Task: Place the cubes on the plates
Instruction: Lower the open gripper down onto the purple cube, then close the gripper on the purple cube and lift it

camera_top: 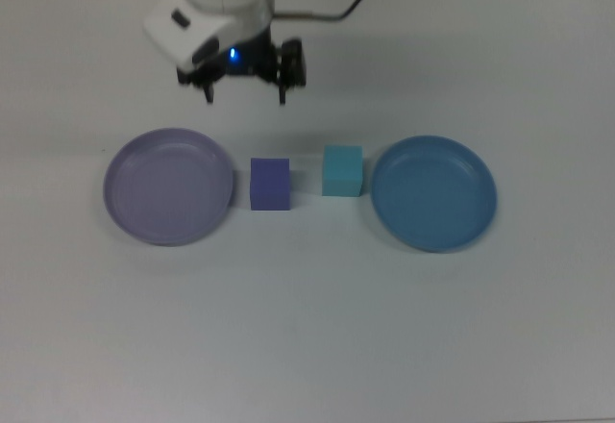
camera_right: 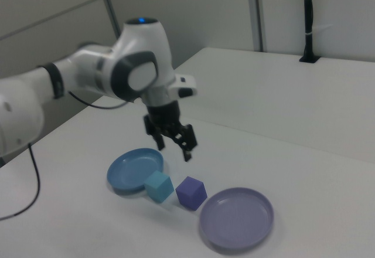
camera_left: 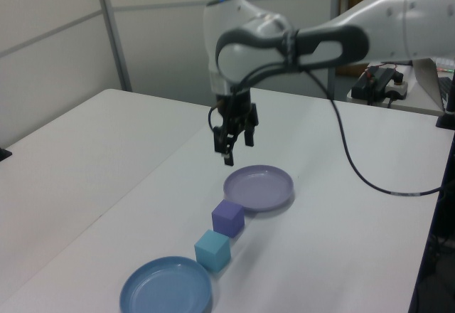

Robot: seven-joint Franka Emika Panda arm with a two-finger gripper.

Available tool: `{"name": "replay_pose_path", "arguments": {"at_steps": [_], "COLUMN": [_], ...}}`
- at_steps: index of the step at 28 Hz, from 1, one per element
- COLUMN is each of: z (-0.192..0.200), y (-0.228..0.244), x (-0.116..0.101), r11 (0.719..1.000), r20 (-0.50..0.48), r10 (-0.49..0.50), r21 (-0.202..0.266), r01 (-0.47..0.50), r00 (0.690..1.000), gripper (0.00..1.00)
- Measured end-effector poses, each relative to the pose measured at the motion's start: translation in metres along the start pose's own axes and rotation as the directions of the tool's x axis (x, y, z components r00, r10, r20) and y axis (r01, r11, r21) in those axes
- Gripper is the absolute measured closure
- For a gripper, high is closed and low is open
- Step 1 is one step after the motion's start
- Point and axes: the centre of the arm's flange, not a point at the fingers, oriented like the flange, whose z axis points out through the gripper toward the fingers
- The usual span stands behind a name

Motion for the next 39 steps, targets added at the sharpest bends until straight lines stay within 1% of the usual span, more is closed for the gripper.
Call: {"name": "replay_pose_path", "arguments": {"at_steps": [2,5,7,12,17,20,24,26,30,37,39], "z": [0.024,0.051,0.069,0.092,0.11,0.121,0.138,0.144,0.156,0.158,0.159], "y": [0.001,-0.002,-0.008,-0.029,-0.043,-0.044,-0.042,-0.041,-0.041,-0.042,-0.042], "x": [0.011,0.02,0.023,0.024,0.024,0.025,0.028,0.029,0.031,0.031,0.031], "r11": [1.0,1.0,1.0,0.998,0.996,0.995,0.991,0.989,0.988,0.988,0.988], "r20": [-0.014,-0.002,0.017,0.043,0.029,0.02,0.029,0.036,0.046,0.049,0.049], "r10": [-0.006,-0.012,-0.023,-0.051,-0.039,-0.035,-0.049,-0.053,-0.057,-0.057,-0.058], "r21": [-0.015,-0.019,-0.021,-0.035,-0.075,-0.09,-0.124,-0.134,-0.138,-0.138,-0.138], "r01": [0.005,0.012,0.023,0.052,0.041,0.036,0.052,0.057,0.063,0.064,0.064], "r00": [1.0,1.0,1.0,0.998,0.999,0.999,0.998,0.998,0.997,0.997,0.997], "gripper": [0.0,0.0,0.0,0.0,0.0,0.0,0.0,0.0,0.0,0.01,0.07]}}
